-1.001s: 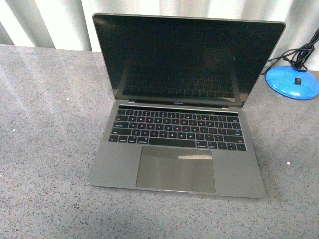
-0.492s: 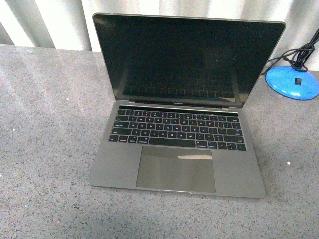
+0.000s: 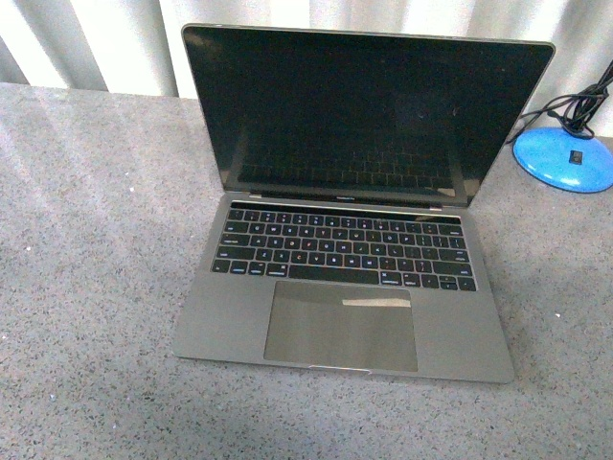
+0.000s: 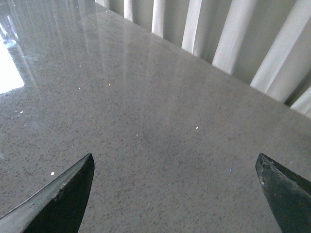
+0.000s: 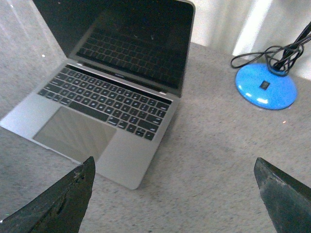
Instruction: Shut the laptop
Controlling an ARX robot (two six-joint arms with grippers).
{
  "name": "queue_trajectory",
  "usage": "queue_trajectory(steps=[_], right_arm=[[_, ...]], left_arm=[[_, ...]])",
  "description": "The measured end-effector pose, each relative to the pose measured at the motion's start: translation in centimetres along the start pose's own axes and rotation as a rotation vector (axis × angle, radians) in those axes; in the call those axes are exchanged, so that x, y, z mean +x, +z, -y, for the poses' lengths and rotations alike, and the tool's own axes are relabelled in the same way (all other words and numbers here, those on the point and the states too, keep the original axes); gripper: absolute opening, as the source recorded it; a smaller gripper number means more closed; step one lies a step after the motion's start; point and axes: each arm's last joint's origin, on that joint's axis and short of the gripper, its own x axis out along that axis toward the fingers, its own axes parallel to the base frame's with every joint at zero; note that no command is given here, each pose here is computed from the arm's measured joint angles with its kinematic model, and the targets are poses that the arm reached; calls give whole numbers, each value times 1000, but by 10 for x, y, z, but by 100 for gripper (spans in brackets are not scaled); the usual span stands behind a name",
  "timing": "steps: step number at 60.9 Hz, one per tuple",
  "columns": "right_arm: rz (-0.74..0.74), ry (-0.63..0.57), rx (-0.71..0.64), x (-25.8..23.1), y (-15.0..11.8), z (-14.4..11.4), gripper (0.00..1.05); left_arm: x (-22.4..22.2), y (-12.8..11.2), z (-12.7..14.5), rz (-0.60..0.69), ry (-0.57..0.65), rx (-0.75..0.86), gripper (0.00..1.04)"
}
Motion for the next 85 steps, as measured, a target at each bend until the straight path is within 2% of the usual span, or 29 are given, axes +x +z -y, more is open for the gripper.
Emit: queue_trajectory(steps=[4, 12, 20, 29, 37, 45, 53, 57, 62, 74, 85], right_arm=[[-37, 11, -82, 18, 9, 8, 95], [-92, 34, -155, 49, 19, 16, 95], [-50, 55, -256, 77, 46, 20, 95], [-11, 55, -333, 103, 81, 26, 95], [15, 66, -360, 123, 101, 31, 95], [5, 108, -350, 142, 105, 32, 95], [3, 124, -359, 156, 106, 31, 95], [14, 135, -376, 161, 110, 30, 95], [26, 137, -396, 166, 117, 30, 94], [31, 157, -423, 176, 132, 34, 60], [-1, 178, -448, 192, 136, 38, 28]], left_arm=[[14, 11, 14, 9, -102, 3, 98], [39, 26, 44, 23, -271, 82, 98], [63, 43, 79, 17, -438, 182, 98], [86, 63, 134, 50, -657, 342, 98], [98, 71, 165, 62, -762, 434, 98], [117, 68, 194, 55, -808, 502, 98], [132, 60, 211, 52, -840, 555, 98], [138, 58, 219, 58, -857, 578, 89], [144, 56, 231, 68, -881, 615, 73], [150, 54, 254, 74, -919, 675, 39], [147, 52, 271, 60, -982, 734, 5]])
